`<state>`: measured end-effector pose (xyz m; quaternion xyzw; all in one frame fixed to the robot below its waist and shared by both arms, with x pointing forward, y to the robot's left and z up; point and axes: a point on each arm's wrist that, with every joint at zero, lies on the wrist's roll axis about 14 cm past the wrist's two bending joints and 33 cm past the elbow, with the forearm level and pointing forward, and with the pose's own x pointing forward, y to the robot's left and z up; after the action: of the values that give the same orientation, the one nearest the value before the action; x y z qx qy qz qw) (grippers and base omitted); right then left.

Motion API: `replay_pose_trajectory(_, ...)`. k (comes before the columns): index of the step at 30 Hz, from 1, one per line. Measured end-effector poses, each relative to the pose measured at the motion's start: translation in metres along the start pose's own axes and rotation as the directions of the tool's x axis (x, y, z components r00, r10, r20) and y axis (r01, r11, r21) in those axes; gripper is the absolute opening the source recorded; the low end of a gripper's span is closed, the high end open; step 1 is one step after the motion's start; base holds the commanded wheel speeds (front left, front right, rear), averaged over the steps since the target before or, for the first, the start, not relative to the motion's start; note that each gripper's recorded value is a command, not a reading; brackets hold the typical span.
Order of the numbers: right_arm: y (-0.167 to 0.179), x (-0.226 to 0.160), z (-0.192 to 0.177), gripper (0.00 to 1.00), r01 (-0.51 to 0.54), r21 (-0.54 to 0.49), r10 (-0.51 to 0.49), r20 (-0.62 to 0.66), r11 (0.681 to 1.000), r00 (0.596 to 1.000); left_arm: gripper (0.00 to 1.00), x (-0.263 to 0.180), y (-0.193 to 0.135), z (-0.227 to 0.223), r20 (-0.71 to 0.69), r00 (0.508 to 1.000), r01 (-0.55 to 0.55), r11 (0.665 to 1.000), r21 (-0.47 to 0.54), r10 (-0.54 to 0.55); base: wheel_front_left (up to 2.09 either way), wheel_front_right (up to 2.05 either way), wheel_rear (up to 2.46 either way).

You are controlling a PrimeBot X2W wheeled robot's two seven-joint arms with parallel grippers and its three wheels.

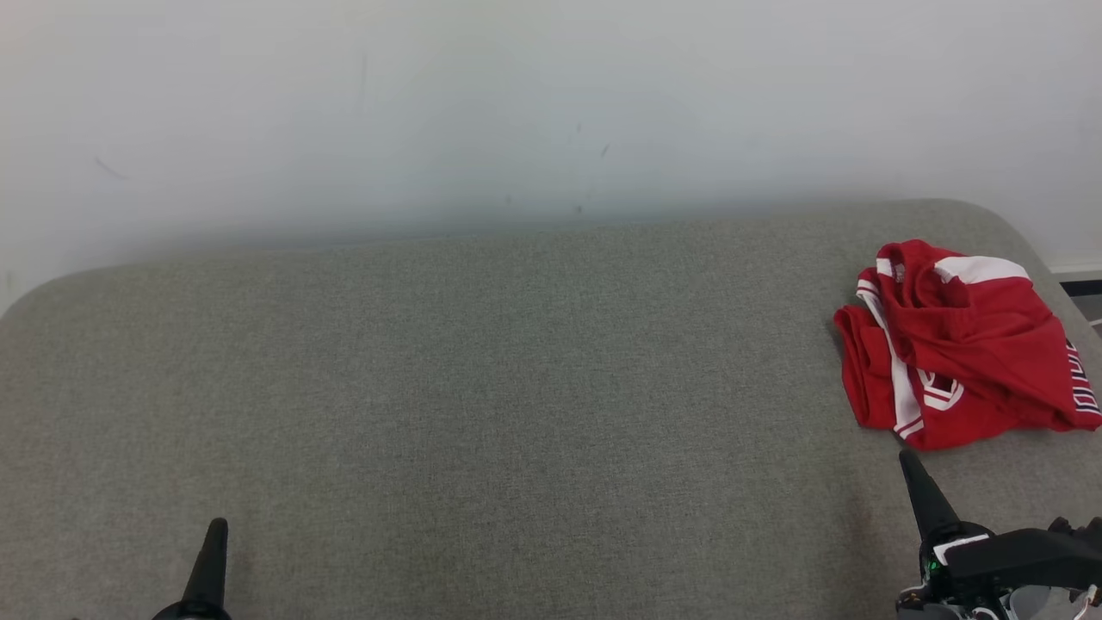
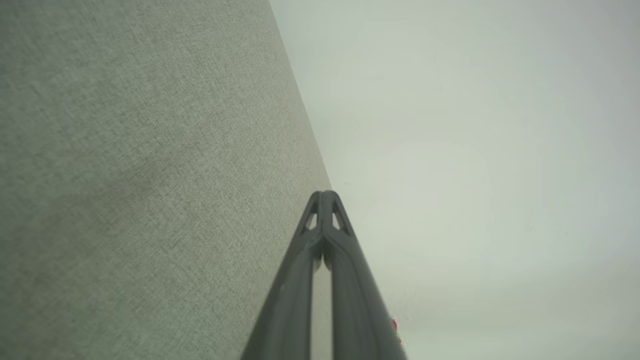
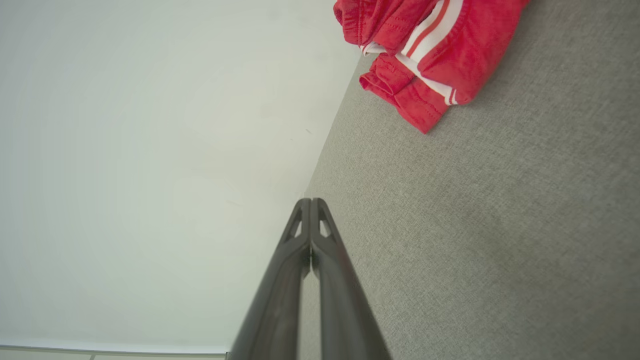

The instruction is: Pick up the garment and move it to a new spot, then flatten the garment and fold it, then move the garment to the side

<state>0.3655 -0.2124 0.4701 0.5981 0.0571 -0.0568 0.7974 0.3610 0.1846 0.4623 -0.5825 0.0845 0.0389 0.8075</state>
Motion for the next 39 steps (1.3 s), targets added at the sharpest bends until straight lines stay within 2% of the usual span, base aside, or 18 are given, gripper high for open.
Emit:
replay_pose_trajectory(10, 0.005, 0.006, -0.002, 0.00, -0.025, 0.146, 0.024, 0.003, 0.989, 1.000, 0.00, 0.008, -0.009, 0.006, 0.018, 0.999, 0.046, 0.987, -0.157, -0.044, 0.00, 0.00, 0.00)
replay_pose_trajectory(20, 0.010, 0.010, -0.004, 0.00, -0.058, 0.278, 0.057, 0.013, 0.959, 0.998, 0.00, 0.015, -0.017, 0.012, 0.043, 0.996, 0.092, 0.947, -0.309, -0.083, 0.00, 0.00, 0.00)
replay_pose_trajectory(39, 0.010, 0.010, -0.004, 0.00, -0.060, 0.286, 0.058, 0.014, 0.956, 0.998, 0.00, 0.016, -0.018, 0.012, 0.044, 0.995, 0.095, 0.945, -0.314, -0.086, 0.00, 0.00, 0.00)
